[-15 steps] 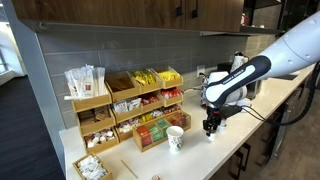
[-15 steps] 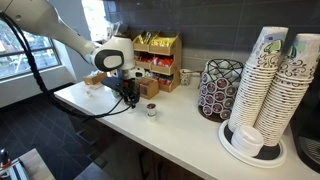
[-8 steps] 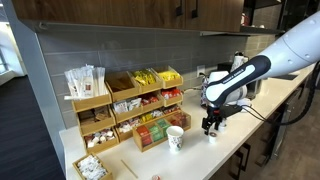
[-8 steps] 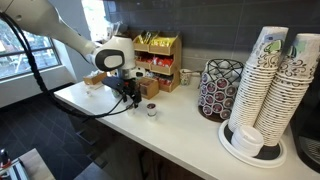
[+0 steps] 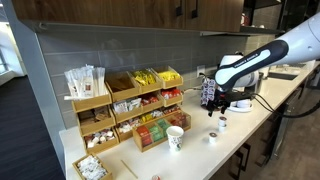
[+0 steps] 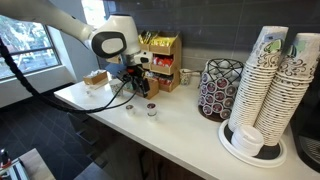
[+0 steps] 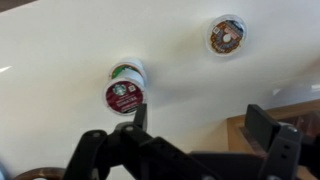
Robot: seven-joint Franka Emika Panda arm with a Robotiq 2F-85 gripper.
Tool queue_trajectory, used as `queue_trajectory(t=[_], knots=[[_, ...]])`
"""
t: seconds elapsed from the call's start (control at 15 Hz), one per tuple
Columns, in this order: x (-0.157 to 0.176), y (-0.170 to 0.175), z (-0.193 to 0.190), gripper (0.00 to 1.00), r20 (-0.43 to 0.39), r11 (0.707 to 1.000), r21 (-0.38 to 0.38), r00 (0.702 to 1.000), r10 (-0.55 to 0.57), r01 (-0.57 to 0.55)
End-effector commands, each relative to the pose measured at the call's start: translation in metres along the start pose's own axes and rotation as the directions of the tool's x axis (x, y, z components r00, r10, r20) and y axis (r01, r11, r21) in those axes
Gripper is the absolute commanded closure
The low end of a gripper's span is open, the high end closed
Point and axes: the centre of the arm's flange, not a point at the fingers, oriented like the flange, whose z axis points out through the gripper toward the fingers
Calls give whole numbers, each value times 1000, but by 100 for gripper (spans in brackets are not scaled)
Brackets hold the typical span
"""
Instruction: Stack the cups from the top cup to the bottom cup
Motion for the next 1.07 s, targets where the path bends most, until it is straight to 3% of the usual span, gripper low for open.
queue_trajectory(t=[0.0, 0.4, 1.0], knots=[[5, 27, -4, 0, -25, 989, -37, 990, 142, -143], [15, 49, 22, 0, 2, 953, -62, 955, 296, -296], [19, 58, 58, 0, 50, 915, -91, 916, 398, -393]])
